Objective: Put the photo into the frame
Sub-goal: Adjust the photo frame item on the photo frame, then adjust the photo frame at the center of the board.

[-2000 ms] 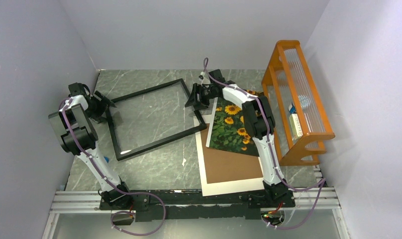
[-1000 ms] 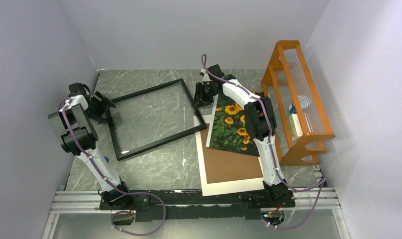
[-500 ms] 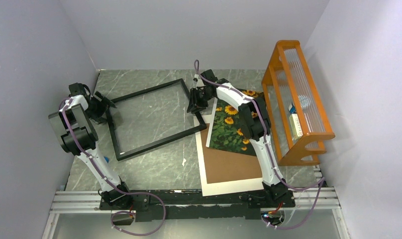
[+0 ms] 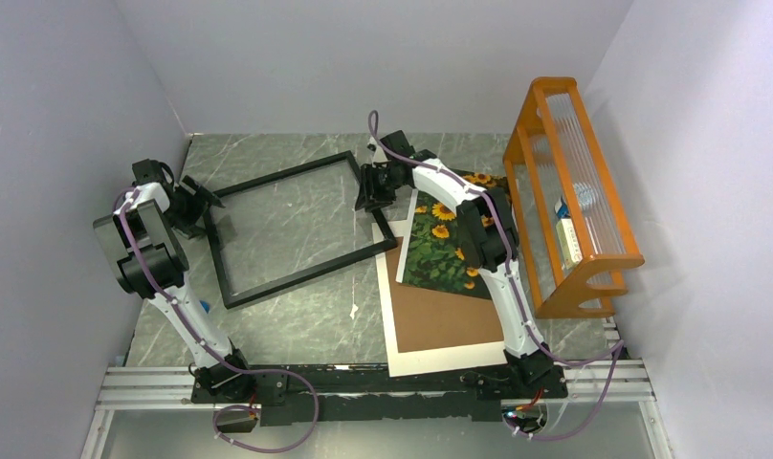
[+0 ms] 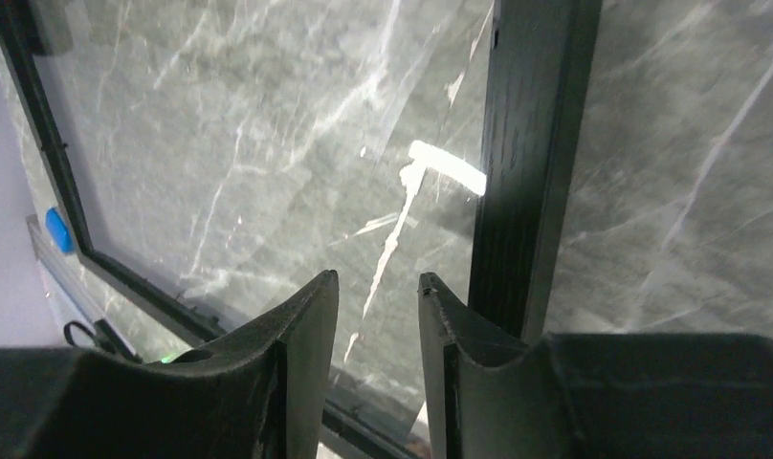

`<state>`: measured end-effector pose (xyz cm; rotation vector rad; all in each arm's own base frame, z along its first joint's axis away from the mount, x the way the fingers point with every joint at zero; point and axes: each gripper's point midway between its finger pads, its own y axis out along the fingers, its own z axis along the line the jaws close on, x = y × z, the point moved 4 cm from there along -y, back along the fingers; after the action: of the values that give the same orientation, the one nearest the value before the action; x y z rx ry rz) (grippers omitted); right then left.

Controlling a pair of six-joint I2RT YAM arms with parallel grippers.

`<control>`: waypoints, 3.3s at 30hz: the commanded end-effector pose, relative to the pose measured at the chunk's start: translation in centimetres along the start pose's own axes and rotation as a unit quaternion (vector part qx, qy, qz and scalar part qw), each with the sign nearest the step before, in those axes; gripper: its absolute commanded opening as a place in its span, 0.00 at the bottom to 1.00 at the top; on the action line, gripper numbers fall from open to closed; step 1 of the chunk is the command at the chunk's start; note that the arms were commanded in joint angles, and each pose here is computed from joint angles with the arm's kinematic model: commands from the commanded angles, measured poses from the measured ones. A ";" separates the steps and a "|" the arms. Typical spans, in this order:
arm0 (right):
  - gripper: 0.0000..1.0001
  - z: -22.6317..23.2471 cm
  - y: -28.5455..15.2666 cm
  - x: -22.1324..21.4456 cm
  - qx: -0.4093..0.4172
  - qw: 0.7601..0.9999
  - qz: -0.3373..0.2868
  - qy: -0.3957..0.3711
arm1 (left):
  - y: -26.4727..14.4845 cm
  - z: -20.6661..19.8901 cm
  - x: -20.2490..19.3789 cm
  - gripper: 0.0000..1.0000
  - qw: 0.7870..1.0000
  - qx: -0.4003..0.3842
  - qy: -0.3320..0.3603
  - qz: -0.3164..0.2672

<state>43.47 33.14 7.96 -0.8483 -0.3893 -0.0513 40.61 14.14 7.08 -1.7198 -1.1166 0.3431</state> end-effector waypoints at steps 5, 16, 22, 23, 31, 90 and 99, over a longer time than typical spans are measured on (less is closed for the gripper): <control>0.48 1.3 -4.9 6.5 -0.052 0.986 -0.159 -0.008 | -1.1 0.6 -1.2 0.87 1.000 0.022 -0.004 0.018; 0.64 0.1 -9.8 2.0 -0.056 0.989 -0.134 0.025 | -4.3 -2.2 7.1 0.89 0.990 0.047 0.050 -0.125; 0.64 1.6 -9.9 -3.4 0.009 0.996 -0.086 0.019 | -4.9 -6.3 9.4 0.90 0.977 -0.049 0.118 -0.171; 0.64 2.0 -9.8 -4.3 0.017 0.997 -0.080 0.017 | -4.6 -7.4 9.5 0.91 0.973 -0.073 0.139 -0.167; 0.59 3.6 -8.4 -10.9 0.041 0.999 -0.020 0.007 | 0.6 -13.2 10.3 0.91 0.959 -0.149 0.211 -0.120; 0.68 -0.2 0.8 4.8 0.053 0.986 -0.140 0.068 | -5.3 -1.4 -5.8 0.88 0.988 -0.053 -0.003 0.144; 0.73 0.2 -4.2 7.2 -0.039 0.979 -0.176 0.092 | -7.4 1.3 -4.8 0.91 0.992 0.039 -0.033 0.112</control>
<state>48.44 32.98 8.85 -0.7666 -0.3222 -0.3623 34.75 10.00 9.14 -1.9002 -0.8869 0.5408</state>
